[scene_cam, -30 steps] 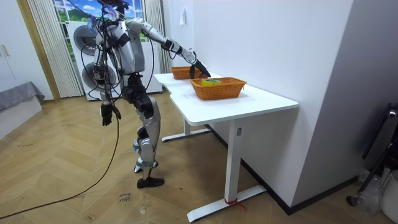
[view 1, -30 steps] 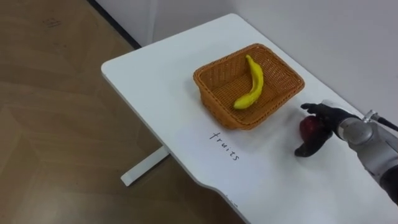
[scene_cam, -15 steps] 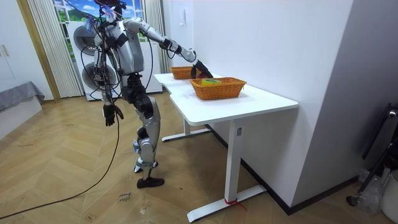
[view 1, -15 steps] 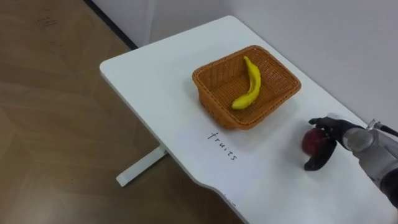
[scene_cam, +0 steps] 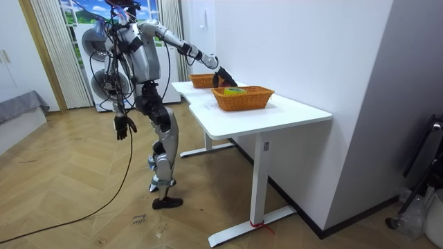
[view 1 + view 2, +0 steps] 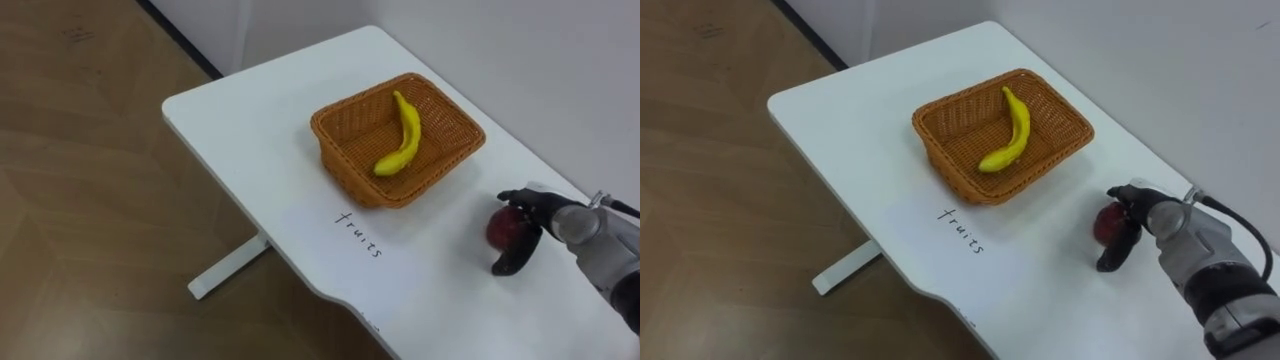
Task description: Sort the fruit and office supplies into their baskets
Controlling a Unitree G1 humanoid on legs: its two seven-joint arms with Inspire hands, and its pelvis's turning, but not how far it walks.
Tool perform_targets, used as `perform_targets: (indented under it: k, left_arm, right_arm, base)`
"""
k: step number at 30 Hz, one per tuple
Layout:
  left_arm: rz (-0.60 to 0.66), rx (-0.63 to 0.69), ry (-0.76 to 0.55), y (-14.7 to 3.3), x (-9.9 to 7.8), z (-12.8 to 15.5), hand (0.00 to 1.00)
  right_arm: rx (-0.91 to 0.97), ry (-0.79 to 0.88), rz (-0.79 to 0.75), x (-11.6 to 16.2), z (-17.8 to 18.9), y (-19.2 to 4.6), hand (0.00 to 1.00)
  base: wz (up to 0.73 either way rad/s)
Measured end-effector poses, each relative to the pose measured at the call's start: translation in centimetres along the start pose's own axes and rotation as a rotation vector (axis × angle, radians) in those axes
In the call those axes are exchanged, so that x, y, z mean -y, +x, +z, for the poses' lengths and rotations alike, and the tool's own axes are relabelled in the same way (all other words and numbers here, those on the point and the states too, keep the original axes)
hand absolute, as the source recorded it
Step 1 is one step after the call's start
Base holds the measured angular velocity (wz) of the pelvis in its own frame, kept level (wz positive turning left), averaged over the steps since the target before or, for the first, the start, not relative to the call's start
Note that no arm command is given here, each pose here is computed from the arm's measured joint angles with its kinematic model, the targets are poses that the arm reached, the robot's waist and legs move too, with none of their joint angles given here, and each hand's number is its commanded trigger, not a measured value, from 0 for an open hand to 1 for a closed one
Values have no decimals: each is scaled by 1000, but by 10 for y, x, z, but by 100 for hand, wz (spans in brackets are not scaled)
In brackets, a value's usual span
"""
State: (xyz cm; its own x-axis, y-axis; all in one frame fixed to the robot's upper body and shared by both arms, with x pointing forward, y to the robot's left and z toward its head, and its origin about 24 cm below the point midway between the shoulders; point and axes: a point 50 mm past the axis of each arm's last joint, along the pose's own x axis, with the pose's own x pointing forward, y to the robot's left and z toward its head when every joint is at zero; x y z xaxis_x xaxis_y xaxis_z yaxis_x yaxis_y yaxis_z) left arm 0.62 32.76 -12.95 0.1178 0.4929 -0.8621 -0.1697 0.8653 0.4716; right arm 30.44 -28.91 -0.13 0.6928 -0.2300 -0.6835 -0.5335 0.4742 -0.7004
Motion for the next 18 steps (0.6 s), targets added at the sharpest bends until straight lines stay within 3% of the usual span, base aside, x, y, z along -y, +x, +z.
perform_targets:
  k: [3, 4, 5, 18]
  left_arm:
    - [0, -1, 1, 0, 0, 0, 0]
    - [0, -1, 1, 0, 0, 0, 0]
    - [0, -1, 1, 0, 0, 0, 0]
    - [2, -1, 5, 0, -1, 0, 0]
  right_arm:
    - [0, 0, 0, 0, 0, 0, 0]
    - [1, 0, -1, 0, 0, 0, 62]
    - [1, 0, -1, 0, 0, 0, 100]
    - [19, -15, -47, 7, 6, -1, 100]
  base:
    - [0]
    - [0]
    - [0]
    - [0]
